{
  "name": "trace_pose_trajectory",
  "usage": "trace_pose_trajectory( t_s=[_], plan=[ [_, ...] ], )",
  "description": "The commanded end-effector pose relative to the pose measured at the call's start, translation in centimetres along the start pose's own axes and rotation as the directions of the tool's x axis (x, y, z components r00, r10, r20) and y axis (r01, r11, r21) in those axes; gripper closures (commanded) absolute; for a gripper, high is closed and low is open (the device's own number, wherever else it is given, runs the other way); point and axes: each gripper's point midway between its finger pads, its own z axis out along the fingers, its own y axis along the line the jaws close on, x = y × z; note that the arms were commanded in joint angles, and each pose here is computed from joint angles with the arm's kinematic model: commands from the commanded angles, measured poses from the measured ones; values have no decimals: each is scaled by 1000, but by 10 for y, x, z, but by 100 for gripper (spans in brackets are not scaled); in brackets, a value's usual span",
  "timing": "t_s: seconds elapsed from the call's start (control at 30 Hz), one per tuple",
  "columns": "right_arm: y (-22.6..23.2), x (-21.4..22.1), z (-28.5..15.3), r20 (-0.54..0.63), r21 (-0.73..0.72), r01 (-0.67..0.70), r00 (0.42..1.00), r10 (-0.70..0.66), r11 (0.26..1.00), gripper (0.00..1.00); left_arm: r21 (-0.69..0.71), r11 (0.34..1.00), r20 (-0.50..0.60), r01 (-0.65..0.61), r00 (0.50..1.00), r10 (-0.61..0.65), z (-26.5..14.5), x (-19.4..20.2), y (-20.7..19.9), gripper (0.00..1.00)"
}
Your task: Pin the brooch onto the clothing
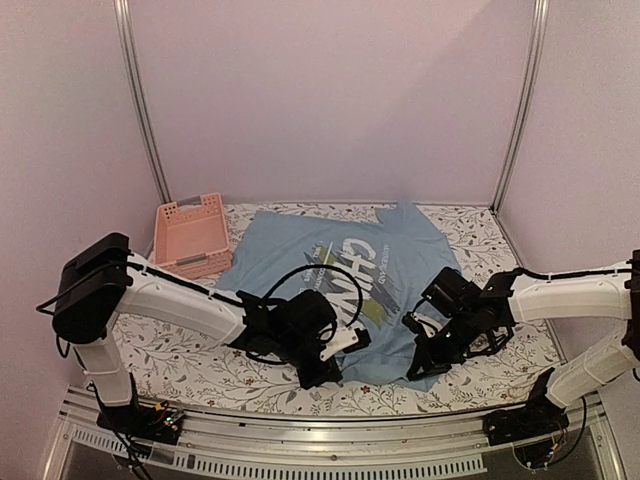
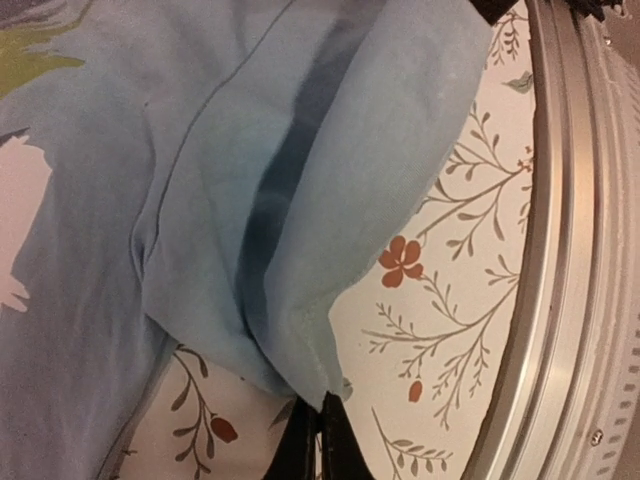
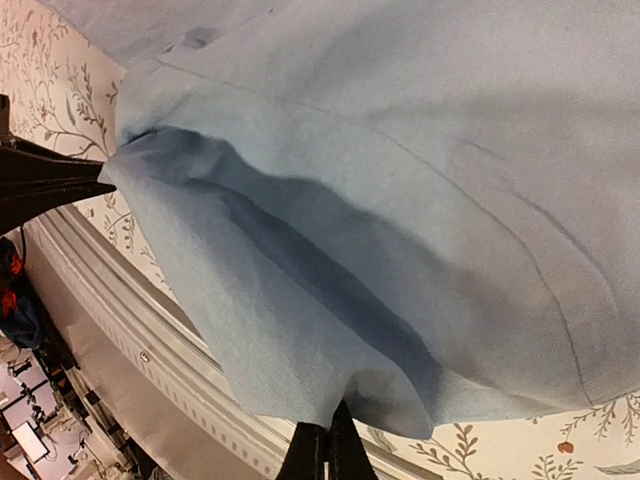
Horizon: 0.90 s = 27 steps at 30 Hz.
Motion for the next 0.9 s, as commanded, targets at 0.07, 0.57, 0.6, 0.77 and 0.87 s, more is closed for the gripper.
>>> trace_pose_trajectory(
  t_s=[0.07,0.57,0.6,0.77,0.87],
  plan=[
    [45,45,-3,-150,-203,92,981,-124,975,100,15,1000,-8,-7,1000,7,-27,3,-13,100],
    [27,73,21,-288,-98,82,952,-107,992,100,136,990,-113,-27,993,43,-44,31,-28,100],
    [24,73,23,-295,-82,80,950,-101,993,99,138,990,-123,-25,992,42,-42,32,-27,100],
    [25,64,18,-271,-50,101,956,-111,994,58,137,990,-148,-18,988,39,-40,34,-26,79],
    [37,39,-2,-186,-58,127,973,-136,990,44,86,996,-137,-18,990,30,-50,33,-15,52]
  ],
)
